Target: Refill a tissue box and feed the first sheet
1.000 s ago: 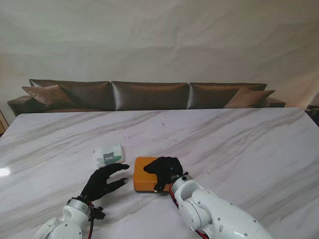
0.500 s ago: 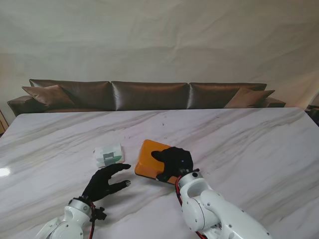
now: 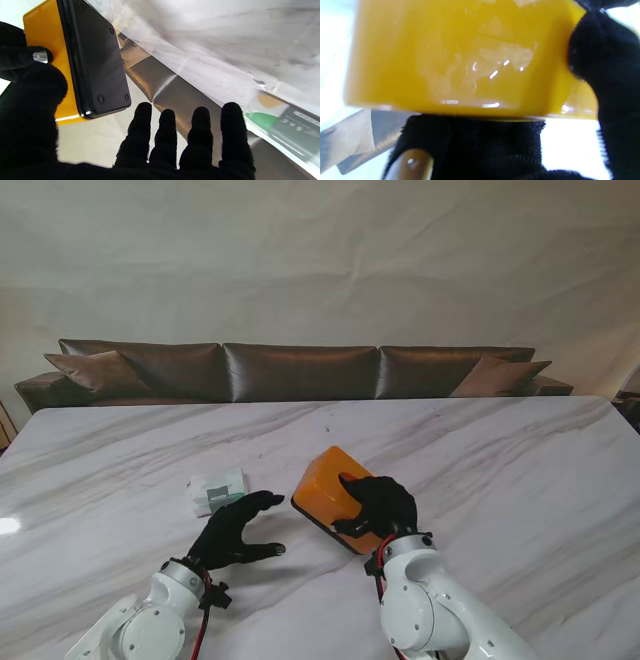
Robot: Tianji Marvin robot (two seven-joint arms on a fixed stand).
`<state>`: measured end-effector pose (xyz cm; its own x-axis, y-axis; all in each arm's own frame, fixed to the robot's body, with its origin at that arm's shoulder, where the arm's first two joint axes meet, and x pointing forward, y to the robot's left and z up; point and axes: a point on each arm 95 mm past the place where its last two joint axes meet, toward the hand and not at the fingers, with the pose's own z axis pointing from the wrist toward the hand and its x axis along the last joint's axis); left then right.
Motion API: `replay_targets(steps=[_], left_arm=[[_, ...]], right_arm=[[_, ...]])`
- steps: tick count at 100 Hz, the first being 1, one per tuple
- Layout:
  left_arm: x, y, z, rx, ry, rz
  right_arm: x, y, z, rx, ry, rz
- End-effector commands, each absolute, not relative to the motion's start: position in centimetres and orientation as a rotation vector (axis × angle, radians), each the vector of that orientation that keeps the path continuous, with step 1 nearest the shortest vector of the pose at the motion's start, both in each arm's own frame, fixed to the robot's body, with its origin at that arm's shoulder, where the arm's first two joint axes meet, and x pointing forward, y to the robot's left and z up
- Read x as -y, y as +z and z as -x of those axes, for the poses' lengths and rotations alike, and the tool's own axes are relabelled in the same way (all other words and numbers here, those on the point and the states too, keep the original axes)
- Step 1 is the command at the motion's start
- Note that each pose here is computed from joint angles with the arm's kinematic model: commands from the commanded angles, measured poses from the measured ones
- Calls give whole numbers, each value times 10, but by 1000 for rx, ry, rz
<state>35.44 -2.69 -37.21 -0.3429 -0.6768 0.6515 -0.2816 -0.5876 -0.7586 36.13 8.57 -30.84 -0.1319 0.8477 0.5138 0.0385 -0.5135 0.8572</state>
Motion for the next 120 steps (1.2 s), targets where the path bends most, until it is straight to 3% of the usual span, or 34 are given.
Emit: replay_targets(steps=[1, 45, 120], left_arm=[[35, -370, -358, -1274, -2019, 1608], [64, -368, -377, -1302, -2067, 1639], [82, -381, -383, -1249, -2183, 1735]], right_arm=[[-86, -318, -359, -1018, 1687, -1547], [-83, -339, -349, -786, 1783, -1645], [-114, -357, -325, -544, 1966, -1770]])
